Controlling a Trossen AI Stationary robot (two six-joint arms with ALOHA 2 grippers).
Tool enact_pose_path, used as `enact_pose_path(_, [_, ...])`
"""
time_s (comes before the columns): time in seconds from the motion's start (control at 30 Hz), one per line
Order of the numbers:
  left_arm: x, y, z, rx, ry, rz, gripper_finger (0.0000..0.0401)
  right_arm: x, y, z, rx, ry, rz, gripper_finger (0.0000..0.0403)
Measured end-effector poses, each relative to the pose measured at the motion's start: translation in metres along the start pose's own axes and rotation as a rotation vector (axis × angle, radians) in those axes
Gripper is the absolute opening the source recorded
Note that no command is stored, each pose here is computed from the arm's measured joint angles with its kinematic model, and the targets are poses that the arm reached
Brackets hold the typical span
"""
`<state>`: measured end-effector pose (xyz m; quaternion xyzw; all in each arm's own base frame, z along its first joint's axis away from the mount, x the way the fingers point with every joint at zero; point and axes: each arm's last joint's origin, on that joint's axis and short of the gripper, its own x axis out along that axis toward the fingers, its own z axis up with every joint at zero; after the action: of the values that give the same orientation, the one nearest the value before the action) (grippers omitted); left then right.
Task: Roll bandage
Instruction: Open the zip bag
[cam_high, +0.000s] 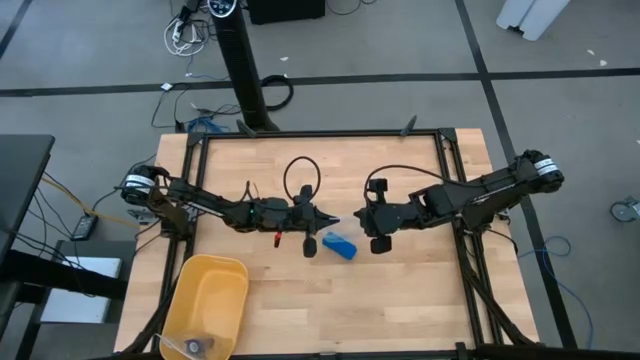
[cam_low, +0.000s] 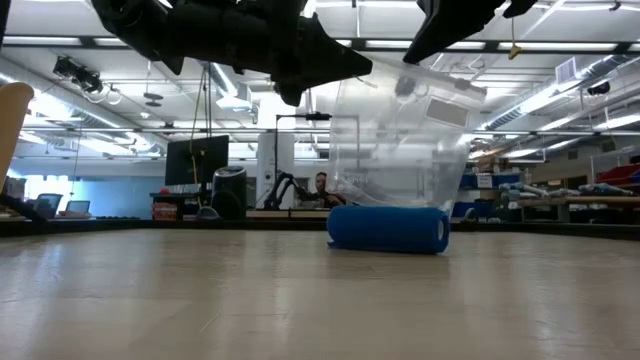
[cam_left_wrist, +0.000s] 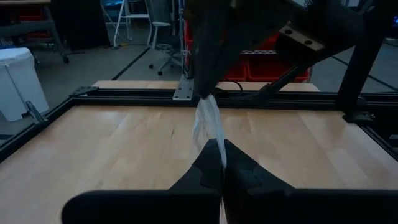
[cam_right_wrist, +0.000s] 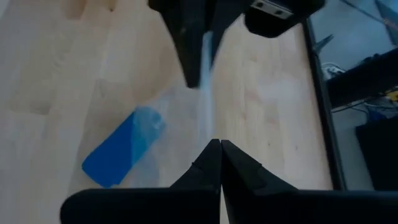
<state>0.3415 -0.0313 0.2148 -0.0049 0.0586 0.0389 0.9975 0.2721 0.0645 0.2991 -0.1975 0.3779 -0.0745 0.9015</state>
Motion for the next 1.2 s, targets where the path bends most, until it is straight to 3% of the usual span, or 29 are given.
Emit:
enact_pose_path(0.7, [0.0,0.0,0.0,-0.012,-0.004,-0.001,0.0001,0.012,0.003,-0.002,0.005,0.043,0.037,0.0001])
enact_pose_path(1.2, [0.0,0.0,0.001,-0.027,-0.008,-0.011,0.0001,0.006,-0.001,0.0,0.001,0.011,-0.001,0.0001])
